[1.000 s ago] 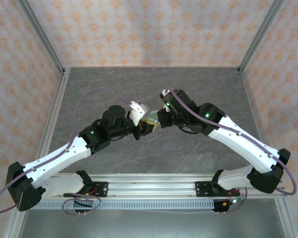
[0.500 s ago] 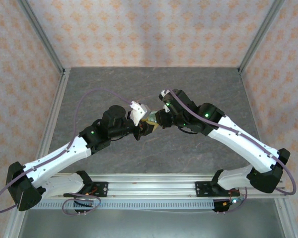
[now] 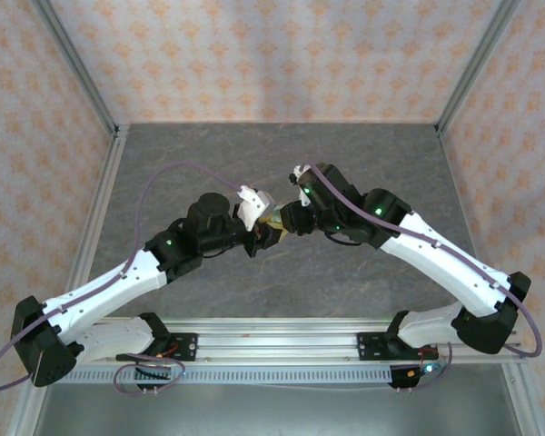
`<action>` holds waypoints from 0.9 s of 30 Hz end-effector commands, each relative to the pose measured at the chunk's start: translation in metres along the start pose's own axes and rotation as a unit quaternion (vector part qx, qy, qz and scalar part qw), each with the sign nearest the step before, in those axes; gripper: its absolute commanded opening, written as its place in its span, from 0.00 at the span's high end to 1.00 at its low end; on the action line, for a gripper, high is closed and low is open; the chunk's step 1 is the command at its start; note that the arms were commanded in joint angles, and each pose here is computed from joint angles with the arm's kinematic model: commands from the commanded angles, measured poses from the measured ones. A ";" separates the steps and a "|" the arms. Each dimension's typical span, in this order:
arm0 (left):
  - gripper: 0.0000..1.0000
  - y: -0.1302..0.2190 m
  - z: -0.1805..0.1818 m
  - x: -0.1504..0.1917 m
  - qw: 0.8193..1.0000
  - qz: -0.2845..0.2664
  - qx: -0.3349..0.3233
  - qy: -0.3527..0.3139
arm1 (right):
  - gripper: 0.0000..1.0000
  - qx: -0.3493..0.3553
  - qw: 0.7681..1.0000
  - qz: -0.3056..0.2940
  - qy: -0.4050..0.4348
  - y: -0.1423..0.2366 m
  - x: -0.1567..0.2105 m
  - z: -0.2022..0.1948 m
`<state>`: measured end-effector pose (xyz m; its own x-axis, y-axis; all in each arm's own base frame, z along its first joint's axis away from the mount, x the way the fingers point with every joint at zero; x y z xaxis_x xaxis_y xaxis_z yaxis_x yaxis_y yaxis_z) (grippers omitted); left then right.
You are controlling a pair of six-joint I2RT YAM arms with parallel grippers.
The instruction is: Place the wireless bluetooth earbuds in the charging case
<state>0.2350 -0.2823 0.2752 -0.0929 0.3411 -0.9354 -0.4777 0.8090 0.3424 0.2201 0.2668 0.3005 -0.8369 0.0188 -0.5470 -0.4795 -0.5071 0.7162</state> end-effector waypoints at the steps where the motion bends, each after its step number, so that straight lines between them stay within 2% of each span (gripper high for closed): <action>1: 0.84 0.004 0.003 -0.026 0.999 -0.040 -0.002 -0.004 | 0.67 -0.019 1.000 -0.013 -0.001 0.010 -0.004 0.007; 19: 0.84 0.005 0.002 -0.026 0.999 -0.039 0.000 -0.004 | 0.61 -0.032 0.999 -0.027 -0.013 0.021 -0.010 0.011; 27: 0.84 0.006 0.002 -0.029 0.999 -0.042 0.000 -0.004 | 0.61 -0.043 0.996 -0.077 -0.017 0.057 -0.028 0.012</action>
<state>0.2343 -0.2831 0.2762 -0.0900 0.3374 -0.9371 -0.4729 0.8136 0.3384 0.2150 0.2605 0.3213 -0.8216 0.0615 -0.5667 -0.5046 -0.5410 0.6728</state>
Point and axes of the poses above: each hand's point on the last joint's axis, 136 mm out from that joint toward the fingers, its own y axis back along the fingers, its own z axis along the line the jaws close on, x = y × z, the point moved 1 cm from there along y, back along the fingers, and after that the axes turned 15 degrees about -y, right-handed, at the moved point
